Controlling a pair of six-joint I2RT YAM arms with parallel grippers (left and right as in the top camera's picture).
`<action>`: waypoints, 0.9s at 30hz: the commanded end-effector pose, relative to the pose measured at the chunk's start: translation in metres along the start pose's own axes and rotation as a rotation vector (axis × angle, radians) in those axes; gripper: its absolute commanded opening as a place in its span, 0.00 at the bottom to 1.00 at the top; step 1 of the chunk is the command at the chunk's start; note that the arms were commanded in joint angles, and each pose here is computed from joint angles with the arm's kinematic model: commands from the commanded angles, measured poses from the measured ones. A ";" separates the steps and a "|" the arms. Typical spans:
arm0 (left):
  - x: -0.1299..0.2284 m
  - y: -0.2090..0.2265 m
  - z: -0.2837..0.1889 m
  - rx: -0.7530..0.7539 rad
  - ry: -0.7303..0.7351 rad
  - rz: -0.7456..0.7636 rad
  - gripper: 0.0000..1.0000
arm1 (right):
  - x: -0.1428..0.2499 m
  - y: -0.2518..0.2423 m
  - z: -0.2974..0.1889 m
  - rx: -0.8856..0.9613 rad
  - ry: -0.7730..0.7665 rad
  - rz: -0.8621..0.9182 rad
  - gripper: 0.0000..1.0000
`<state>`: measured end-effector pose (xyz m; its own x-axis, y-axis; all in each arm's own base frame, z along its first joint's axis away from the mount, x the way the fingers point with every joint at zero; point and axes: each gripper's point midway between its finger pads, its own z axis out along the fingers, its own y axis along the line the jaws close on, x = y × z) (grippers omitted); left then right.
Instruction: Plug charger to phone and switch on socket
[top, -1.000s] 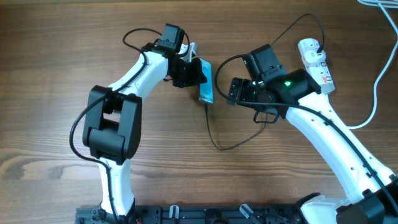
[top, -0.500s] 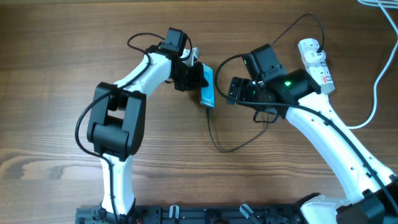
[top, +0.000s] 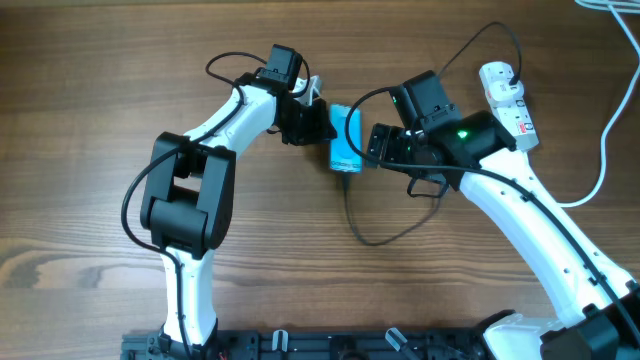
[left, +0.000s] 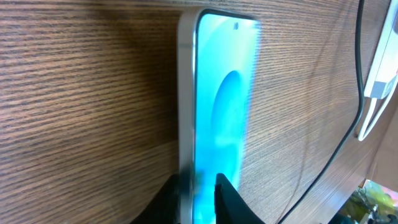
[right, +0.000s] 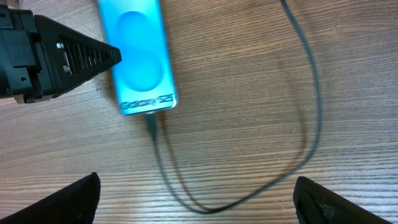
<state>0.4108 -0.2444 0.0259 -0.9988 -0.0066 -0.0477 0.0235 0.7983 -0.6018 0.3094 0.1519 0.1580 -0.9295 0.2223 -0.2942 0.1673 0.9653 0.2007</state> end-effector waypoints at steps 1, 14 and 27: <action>0.003 0.002 0.006 -0.004 0.013 0.001 0.18 | -0.001 0.003 -0.001 -0.011 0.005 -0.014 1.00; 0.000 0.004 -0.016 -0.026 -0.007 -0.020 0.47 | -0.002 -0.005 -0.003 -0.003 0.026 -0.108 1.00; -0.011 -0.067 -0.179 -0.020 -0.363 0.166 1.00 | -0.104 -0.140 -0.047 -0.118 -0.067 0.204 1.00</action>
<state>0.4161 -0.1987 0.1629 -0.9511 -0.0844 -0.2971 0.1124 0.8014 -0.5875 0.3476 0.0134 0.1877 -0.8757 0.3994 -0.2715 0.3281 0.9045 0.2725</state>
